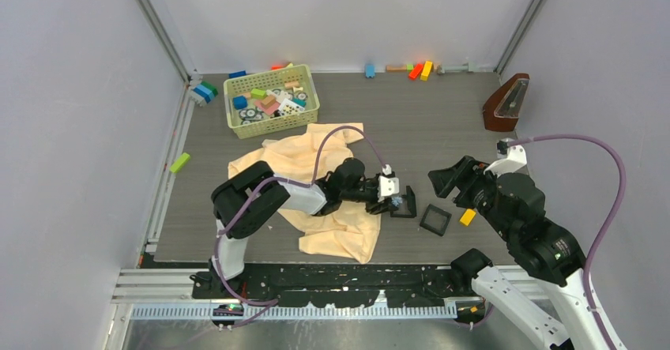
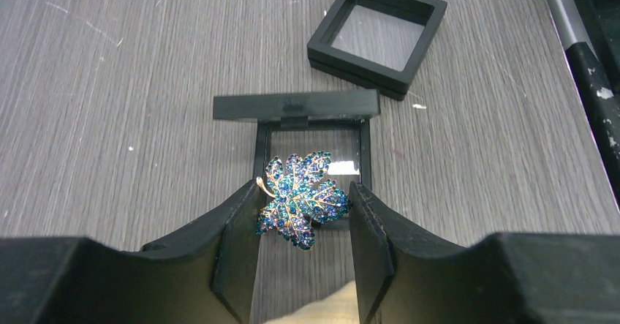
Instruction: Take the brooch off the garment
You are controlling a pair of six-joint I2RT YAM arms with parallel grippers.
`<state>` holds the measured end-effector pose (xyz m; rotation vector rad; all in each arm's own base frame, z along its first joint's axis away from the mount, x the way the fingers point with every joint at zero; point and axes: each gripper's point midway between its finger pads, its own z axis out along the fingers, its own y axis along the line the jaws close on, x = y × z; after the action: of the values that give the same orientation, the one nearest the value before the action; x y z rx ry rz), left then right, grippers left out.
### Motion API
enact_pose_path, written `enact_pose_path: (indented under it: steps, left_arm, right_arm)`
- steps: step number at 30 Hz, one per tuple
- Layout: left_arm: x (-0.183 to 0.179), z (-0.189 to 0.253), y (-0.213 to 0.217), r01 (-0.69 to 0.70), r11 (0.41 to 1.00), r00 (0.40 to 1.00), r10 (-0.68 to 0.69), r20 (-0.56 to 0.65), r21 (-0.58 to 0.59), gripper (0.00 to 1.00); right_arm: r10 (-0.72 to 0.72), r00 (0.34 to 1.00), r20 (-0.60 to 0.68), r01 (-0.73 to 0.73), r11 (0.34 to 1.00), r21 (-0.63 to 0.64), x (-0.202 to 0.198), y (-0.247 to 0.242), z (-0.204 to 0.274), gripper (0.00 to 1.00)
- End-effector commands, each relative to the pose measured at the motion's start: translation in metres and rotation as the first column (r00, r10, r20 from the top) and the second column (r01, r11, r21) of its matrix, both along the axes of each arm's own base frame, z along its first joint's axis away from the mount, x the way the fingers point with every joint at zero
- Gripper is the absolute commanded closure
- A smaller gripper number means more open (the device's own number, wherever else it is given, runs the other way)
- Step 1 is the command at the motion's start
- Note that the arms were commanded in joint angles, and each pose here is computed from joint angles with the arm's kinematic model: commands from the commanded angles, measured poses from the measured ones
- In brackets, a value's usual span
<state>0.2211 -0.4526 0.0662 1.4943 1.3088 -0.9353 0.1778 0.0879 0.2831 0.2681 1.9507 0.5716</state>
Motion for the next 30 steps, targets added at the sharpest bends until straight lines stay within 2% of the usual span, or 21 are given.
enact_pose_path:
  steps: [1,22,30]
  left_arm:
    - [0.001,0.013,-0.019,0.014,0.999,1.000,-0.013,0.005,-0.037,0.67]
    - [0.000,-0.011,-0.035,0.007,0.999,0.998,-0.004,-0.065,0.051,0.63]
    - [-0.003,-0.014,-0.038,0.017,0.998,0.995,-0.011,-0.102,0.059,0.46]
  right_arm:
    - [-0.024,0.999,0.032,0.024,1.000,-0.015,-0.001,-0.008,0.010,0.24]
    - [-0.001,1.000,0.030,0.001,1.000,0.004,-0.004,-0.004,0.011,0.24]
    - [0.000,1.000,0.021,0.000,1.000,0.004,-0.002,-0.002,0.006,0.25]
